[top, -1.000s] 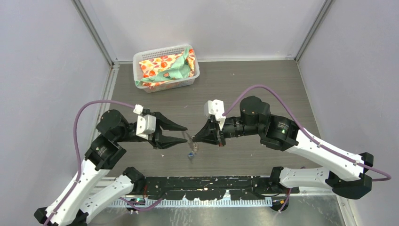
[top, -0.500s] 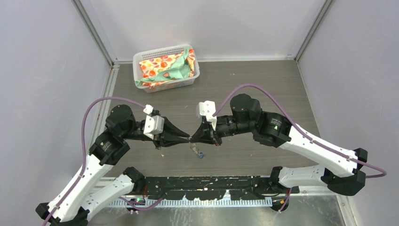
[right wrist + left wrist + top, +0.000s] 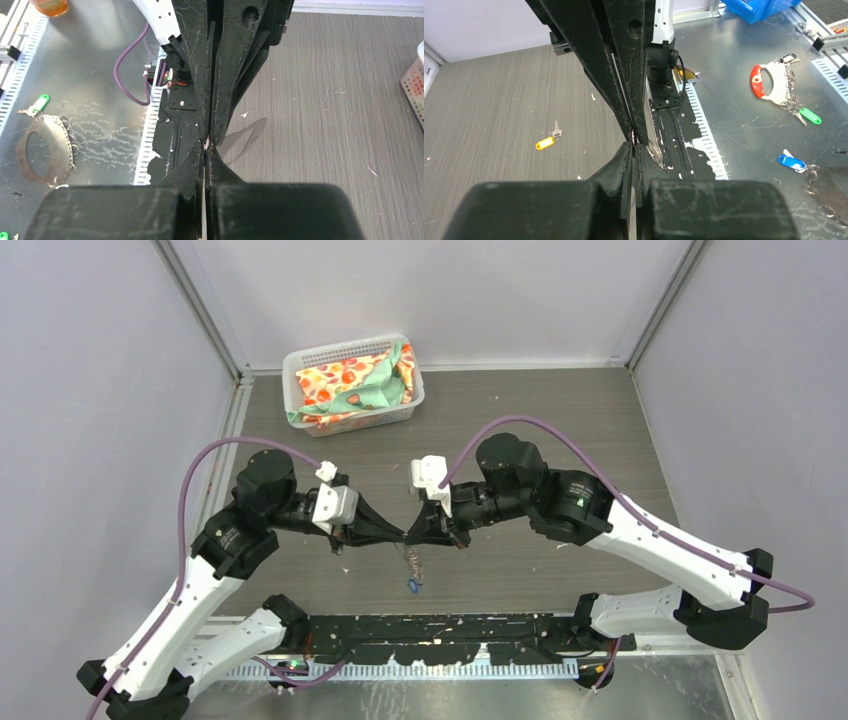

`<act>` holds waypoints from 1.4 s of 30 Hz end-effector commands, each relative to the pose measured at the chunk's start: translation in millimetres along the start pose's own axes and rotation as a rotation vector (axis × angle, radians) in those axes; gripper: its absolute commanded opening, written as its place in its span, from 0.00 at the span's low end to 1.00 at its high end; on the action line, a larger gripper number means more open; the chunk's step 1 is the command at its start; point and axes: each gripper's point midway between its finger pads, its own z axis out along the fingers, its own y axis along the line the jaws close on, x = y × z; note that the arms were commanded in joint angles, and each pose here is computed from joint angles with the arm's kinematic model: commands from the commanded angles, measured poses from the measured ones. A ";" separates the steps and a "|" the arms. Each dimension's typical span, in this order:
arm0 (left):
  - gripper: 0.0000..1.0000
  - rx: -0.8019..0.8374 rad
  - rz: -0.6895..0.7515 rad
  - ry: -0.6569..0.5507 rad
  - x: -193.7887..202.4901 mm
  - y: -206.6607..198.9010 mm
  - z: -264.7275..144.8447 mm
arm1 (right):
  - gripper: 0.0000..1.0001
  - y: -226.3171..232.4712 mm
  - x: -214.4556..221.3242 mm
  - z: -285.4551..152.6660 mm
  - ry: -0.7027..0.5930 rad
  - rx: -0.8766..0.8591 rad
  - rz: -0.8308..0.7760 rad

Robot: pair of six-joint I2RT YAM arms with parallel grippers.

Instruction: Put the keys on the keyring

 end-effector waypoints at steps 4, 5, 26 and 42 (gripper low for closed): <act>0.01 0.034 0.043 0.021 1.9 -2.1 -0.1 | 0.02 -0.5 -40.7 -8.6 -0.120 0.013 -0.091; 0.01 0.039 0.046 0.022 1.9 -1.0 0.8 | 0.08 -0.9 -41.9 -8.4 -0.123 0.016 -0.088; 0.00 -0.016 0.972 -0.178 -47.0 -5.7 -12.6 | 0.50 -20.6 -48.1 -73.2 -0.393 0.358 -0.053; 0.00 -0.024 1.036 -0.197 -55.9 -10.6 -16.3 | 0.47 -9.3 -51.4 -68.0 -0.393 0.285 -0.034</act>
